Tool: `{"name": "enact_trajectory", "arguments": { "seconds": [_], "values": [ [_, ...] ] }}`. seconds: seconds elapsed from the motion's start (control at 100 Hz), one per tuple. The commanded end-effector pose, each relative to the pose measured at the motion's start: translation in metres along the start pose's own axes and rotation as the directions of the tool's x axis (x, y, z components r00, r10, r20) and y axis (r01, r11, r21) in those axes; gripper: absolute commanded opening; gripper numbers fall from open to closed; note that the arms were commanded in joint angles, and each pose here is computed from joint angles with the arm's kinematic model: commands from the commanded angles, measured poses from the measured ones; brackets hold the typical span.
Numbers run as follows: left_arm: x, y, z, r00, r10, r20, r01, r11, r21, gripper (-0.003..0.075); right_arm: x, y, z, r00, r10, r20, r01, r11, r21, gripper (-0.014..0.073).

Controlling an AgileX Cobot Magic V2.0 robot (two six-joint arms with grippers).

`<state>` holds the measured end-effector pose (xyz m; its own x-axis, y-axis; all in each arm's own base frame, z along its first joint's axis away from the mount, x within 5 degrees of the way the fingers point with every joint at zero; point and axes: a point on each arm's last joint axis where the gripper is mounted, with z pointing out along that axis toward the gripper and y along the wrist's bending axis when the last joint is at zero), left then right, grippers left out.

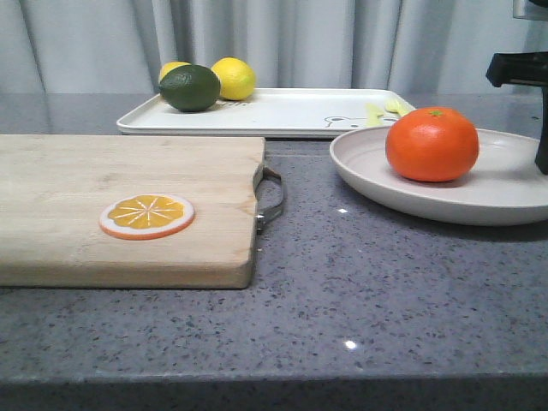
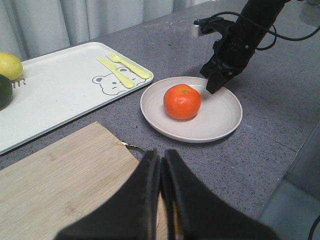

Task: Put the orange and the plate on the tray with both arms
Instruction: 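Move the right gripper down to the plate rim farthest from the orange, then grip the plate rim with the right gripper and lift it onto the tray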

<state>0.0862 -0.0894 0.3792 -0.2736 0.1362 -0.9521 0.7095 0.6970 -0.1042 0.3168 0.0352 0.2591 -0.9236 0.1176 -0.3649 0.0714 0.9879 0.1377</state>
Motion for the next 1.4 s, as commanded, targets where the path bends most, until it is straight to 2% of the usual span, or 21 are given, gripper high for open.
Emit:
{"name": "enact_trajectory", "arguments": {
  "seconds": [0.0,0.16,0.31,0.55,0.71,1.01,1.39],
  "values": [
    [-0.014,-0.001,-0.005,0.995,-0.002,0.101,0.002,1.000,0.002,-0.0020,-0.005,0.002,-0.015,0.998,-0.010,0.059,0.010,1.000,-0.010,-0.0062],
    [-0.014,-0.001,-0.005,0.995,-0.002,0.101,0.002,1.000,0.002,-0.0020,-0.005,0.010,-0.021,0.997,0.051,0.062,-0.045,0.994,-0.100,-0.0066],
    [-0.014,-0.001,-0.005,0.995,-0.002,0.101,0.002,1.000,0.002,-0.0020,-0.014,0.018,-0.035,0.994,0.057,0.090,-0.041,0.985,-0.167,-0.0066],
    [-0.014,-0.001,-0.005,0.995,-0.002,0.101,0.002,1.000,0.002,-0.0020,-0.046,0.031,-0.068,0.980,0.064,0.189,-0.017,0.971,-0.239,-0.0066],
    [-0.014,-0.001,-0.005,0.995,-0.002,0.101,0.002,1.000,0.002,-0.0020,-0.077,0.048,-0.073,0.973,0.039,0.226,0.033,0.952,-0.305,-0.0066],
    [-0.014,-0.001,-0.005,0.995,-0.001,0.102,0.001,1.000,0.001,-0.0020,-0.138,0.092,-0.040,0.969,-0.023,0.245,0.111,0.929,-0.353,-0.0062],
    [-0.019,-0.001,-0.005,0.988,-0.001,0.157,0.002,1.000,-0.001,-0.0020,-0.177,0.105,0.006,0.968,0.002,0.250,0.097,0.918,-0.383,-0.0062]
  ]
}}
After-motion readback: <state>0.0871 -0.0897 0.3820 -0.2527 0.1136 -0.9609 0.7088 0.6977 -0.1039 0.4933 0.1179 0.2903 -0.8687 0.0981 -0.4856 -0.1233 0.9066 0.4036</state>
